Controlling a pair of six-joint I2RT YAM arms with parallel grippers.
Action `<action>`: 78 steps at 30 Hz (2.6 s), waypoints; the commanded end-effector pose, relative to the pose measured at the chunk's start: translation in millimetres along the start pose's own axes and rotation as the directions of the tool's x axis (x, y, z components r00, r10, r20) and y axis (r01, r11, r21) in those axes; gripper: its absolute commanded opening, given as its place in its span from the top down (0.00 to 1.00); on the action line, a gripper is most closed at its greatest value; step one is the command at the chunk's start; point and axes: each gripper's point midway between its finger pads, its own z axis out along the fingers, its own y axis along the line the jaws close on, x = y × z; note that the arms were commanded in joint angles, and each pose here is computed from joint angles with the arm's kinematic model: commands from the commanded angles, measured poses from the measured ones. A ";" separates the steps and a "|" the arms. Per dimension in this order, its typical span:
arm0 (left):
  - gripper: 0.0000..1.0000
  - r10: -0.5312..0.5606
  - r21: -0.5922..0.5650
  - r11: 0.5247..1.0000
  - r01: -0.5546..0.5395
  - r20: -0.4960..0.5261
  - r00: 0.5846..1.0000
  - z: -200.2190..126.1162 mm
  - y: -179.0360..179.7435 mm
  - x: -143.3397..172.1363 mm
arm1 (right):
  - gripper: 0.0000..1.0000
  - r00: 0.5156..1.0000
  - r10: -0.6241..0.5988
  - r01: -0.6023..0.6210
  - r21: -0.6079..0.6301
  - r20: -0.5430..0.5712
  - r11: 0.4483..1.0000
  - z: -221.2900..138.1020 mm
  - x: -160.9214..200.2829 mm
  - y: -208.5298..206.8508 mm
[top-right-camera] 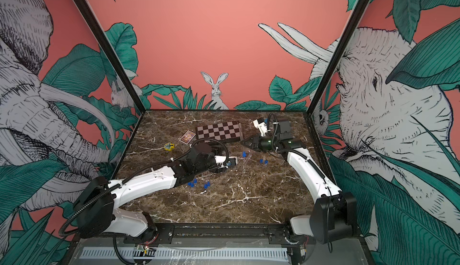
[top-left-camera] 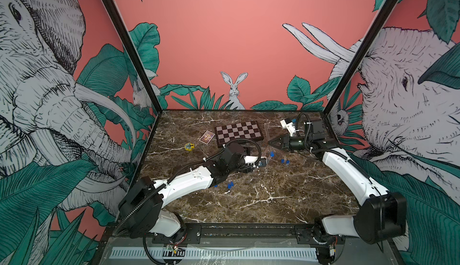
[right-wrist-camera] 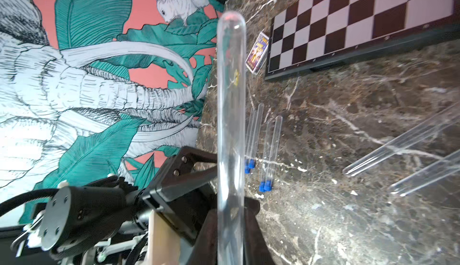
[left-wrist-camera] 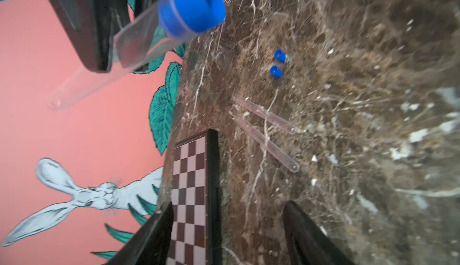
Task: Remove stoppers from test tubes
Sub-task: Adjust the test tube.
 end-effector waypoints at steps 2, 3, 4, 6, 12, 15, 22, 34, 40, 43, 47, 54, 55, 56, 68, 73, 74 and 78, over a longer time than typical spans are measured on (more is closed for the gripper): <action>0.27 0.184 -0.181 0.966 -0.184 -0.017 0.983 -17.0 41.9 -7.9 | 0.84 0.996 0.009 -0.020 -0.127 -0.084 0.992 4.0 12.0 24.0; 0.27 0.200 -0.187 0.962 -0.201 -0.027 0.979 -16.7 43.2 -6.8 | 0.84 0.995 0.015 -0.027 -0.123 -0.098 0.992 6.5 15.5 22.9; 0.27 0.215 -0.192 0.957 -0.217 -0.030 0.976 -16.1 44.3 -7.1 | 0.84 0.993 0.015 -0.029 -0.121 -0.116 0.992 9.5 19.7 22.6; 0.27 0.238 -0.207 0.949 -0.240 -0.032 0.971 -14.6 47.1 -8.5 | 0.84 0.989 0.020 -0.038 -0.121 -0.146 0.992 15.4 26.5 21.1; 0.27 0.323 -0.241 0.913 -0.329 -0.067 0.944 -6.9 53.9 -7.3 | 0.84 0.981 0.017 -0.037 -0.097 -0.194 0.995 26.4 38.2 16.3; 0.27 0.343 -0.250 0.904 -0.346 -0.058 0.938 -3.0 55.0 -10.5 | 0.84 0.976 0.010 -0.028 -0.081 -0.216 0.996 31.7 44.2 13.8; 0.27 0.368 -0.207 0.907 -0.367 -0.035 0.929 5.8 46.4 -12.5 | 0.84 0.973 -0.017 -0.002 -0.085 -0.230 0.996 37.4 50.3 19.1; 0.53 0.376 -0.149 0.914 -0.378 -0.044 0.926 15.9 40.9 -9.6 | 0.84 0.968 -0.016 -0.010 -0.100 -0.252 0.995 41.4 56.2 20.9; 0.59 0.385 -0.149 0.909 -0.390 -0.060 0.921 19.9 42.2 -5.8 | 0.84 0.966 -0.019 -0.009 -0.106 -0.259 0.994 40.8 58.9 23.0; 0.56 0.398 -0.156 0.901 -0.405 -0.079 0.914 23.0 45.0 -3.6 | 0.84 0.963 -0.025 -0.002 -0.099 -0.270 0.995 40.4 62.1 23.2; 0.57 0.402 -0.163 0.897 -0.410 -0.080 0.912 26.2 49.6 -3.6 | 0.83 0.961 -0.033 0.007 -0.092 -0.275 0.996 39.0 66.0 25.1; 0.74 0.418 -0.156 0.891 -0.427 -0.085 0.904 30.6 49.5 -2.5 | 0.83 0.961 -0.041 0.021 -0.074 -0.273 0.997 35.6 69.1 24.7; 0.78 0.420 -0.156 0.890 -0.429 -0.087 0.903 30.4 49.5 -2.4 | 0.83 0.961 -0.040 0.021 -0.071 -0.273 0.997 35.4 69.3 24.4; 0.80 0.422 -0.157 0.889 -0.431 -0.090 0.902 30.4 49.8 -1.8 | 0.83 0.961 -0.037 0.019 -0.068 -0.273 0.997 35.4 69.3 24.0; 0.81 0.420 -0.160 0.889 -0.430 -0.090 0.903 24.9 48.4 -0.9 | 0.71 0.972 -0.046 0.032 -0.065 -0.229 0.997 30.7 56.5 27.9; 0.81 0.400 -0.168 0.897 -0.408 -0.081 0.913 20.7 50.9 -3.2 | 0.65 0.989 -0.037 0.030 -0.050 -0.143 0.998 15.6 35.5 27.0; 0.81 0.390 -0.167 0.903 -0.397 -0.075 0.918 19.4 50.9 -4.0 | 0.64 0.992 -0.043 0.038 -0.043 -0.114 0.998 9.4 29.3 28.0; 0.83 0.345 -0.156 0.924 -0.349 -0.052 0.937 14.2 52.9 -8.5 | 0.61 0.999 -0.043 0.043 0.000 0.028 0.999 -15.7 2.1 24.4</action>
